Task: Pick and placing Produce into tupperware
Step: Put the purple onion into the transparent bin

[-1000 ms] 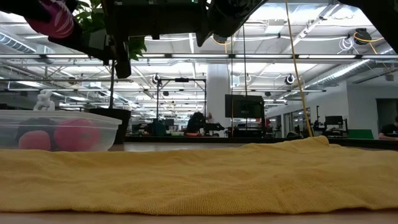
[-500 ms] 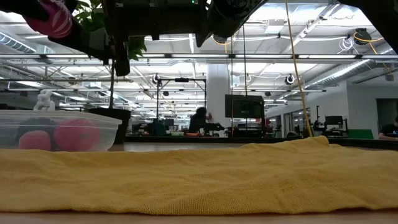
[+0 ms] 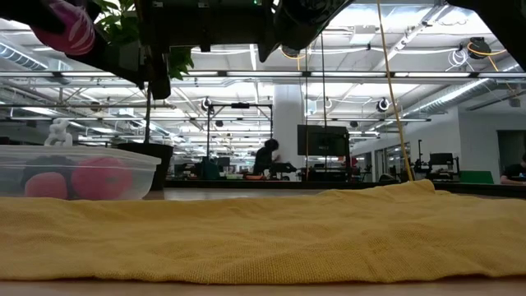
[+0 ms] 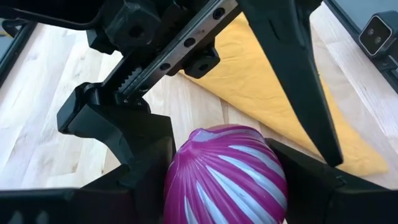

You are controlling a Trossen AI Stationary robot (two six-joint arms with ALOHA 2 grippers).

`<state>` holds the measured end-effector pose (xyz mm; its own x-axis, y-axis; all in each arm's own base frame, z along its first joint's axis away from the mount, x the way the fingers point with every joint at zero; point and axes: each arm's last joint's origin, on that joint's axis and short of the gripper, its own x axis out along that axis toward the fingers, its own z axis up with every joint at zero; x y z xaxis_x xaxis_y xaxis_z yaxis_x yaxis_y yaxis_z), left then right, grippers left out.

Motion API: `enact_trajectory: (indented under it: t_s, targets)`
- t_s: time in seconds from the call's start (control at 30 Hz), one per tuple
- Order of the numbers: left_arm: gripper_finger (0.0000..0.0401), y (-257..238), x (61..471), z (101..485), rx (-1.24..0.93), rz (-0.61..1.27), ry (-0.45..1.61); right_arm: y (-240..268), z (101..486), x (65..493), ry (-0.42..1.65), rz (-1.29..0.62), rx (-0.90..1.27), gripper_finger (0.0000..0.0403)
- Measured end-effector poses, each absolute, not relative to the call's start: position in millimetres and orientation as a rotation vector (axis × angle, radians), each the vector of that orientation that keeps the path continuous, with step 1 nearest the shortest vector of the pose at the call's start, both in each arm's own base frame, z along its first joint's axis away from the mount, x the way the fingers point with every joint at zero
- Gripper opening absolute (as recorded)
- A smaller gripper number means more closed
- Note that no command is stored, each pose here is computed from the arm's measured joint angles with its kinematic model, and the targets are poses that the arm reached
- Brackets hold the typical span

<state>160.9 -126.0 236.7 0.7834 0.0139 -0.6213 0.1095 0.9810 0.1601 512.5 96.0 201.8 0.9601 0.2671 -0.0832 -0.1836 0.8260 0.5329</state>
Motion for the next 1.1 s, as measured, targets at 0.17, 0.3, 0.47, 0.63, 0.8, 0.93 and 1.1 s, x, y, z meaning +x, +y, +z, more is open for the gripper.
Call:
enact_trajectory:
  t_s: [0.17,0.3,0.47,0.63,0.8,0.93,1.1]
  targets:
    - [0.0250,-125.1,160.5,236.0,0.198,-0.039,0.674,91.1,201.3,513.3,0.163,0.234,0.567,0.0354]
    - [0.0250,-125.1,160.3,235.8,0.203,-0.040,0.675,88.0,200.6,513.8,0.172,0.230,0.575,0.0354]
    - [0.0250,-125.3,160.3,235.6,0.201,-0.044,0.676,88.0,198.7,513.7,0.194,0.227,0.572,0.0354]
    - [0.0250,-125.2,160.2,235.1,0.202,-0.044,0.679,88.2,196.3,513.0,0.228,0.218,0.569,0.0354]
    - [0.0250,-125.1,160.3,235.2,0.204,-0.039,0.676,88.1,195.8,512.9,0.231,0.218,0.548,0.0354]
    - [0.0250,-124.6,159.9,234.7,0.207,-0.033,0.681,86.1,193.2,512.8,0.255,0.208,0.537,0.0354]
    - [0.0250,-123.8,159.5,234.4,0.216,-0.021,0.682,78.3,189.9,513.4,0.285,0.188,0.527,0.0354]
